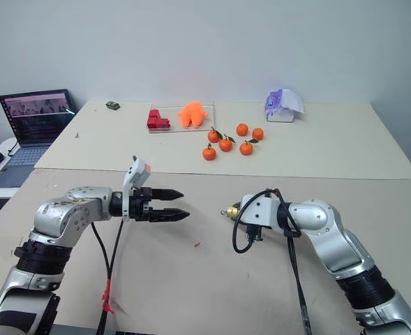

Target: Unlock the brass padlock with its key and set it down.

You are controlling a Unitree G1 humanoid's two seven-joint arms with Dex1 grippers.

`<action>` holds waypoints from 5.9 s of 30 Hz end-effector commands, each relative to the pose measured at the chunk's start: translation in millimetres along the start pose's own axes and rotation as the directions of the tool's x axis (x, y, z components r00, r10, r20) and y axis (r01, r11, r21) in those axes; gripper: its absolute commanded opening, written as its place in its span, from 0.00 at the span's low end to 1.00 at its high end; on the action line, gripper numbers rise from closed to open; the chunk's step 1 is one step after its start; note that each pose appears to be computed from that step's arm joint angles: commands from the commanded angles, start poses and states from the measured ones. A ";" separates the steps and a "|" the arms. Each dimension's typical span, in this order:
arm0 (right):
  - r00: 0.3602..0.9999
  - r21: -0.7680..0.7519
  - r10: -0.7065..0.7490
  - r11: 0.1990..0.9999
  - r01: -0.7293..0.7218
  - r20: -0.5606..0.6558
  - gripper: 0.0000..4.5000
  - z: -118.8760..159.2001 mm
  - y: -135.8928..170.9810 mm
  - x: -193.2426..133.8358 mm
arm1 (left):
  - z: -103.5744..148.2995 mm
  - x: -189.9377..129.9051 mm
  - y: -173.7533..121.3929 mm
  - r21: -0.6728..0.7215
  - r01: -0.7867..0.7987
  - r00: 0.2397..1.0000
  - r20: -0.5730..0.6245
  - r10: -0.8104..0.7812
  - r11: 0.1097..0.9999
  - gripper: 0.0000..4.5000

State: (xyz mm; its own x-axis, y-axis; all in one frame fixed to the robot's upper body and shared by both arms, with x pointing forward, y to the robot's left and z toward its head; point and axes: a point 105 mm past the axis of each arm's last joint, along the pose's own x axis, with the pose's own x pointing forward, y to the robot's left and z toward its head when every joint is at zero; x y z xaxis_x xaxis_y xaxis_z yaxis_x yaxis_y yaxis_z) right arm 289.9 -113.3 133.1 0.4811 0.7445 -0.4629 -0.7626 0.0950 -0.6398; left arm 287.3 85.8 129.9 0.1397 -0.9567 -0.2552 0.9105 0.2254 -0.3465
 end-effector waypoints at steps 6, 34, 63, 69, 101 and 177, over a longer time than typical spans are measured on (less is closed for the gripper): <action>0.994 -0.048 -0.090 0.994 0.093 0.058 0.20 32.4 -26.4 -19.1 | 15.5 12.7 -9.3 -0.056 0.056 0.997 0.055 -0.053 0.997 0.75; 0.995 0.021 -0.079 0.997 0.078 0.066 0.20 57.2 -18.6 -42.6 | 48.3 18.5 -14.7 -0.145 0.171 0.971 0.190 -0.142 0.975 0.12; 0.991 0.036 -0.084 0.996 0.081 0.101 0.20 74.9 -23.0 -44.6 | 48.7 22.5 -12.9 -0.147 0.164 0.972 0.193 -0.135 0.975 0.43; 0.991 0.038 -0.081 0.996 0.078 0.108 0.20 77.2 -22.3 -43.6 | 51.6 24.7 -12.3 -0.145 0.162 0.970 0.204 -0.131 0.976 0.43; 0.991 0.041 -0.084 0.996 0.080 0.103 0.20 76.5 -24.5 -44.2 | 42.6 29.6 -11.6 0.105 0.124 0.984 0.117 -0.136 0.987 0.01; 0.992 0.050 -0.092 0.995 0.087 0.086 0.20 76.7 -24.9 -44.6 | 62.5 44.5 -26.4 -0.321 0.311 0.935 0.275 -0.226 0.895 0.01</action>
State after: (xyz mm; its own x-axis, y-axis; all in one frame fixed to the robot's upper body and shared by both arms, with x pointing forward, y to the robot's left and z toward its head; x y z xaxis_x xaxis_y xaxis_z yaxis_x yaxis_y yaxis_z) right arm 257.7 -98.8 206.2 0.4998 0.7806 -0.3752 -0.7682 0.1994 -0.6084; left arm 293.8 23.3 173.6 0.0412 -0.9967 0.0706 0.7049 -0.0211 -0.7089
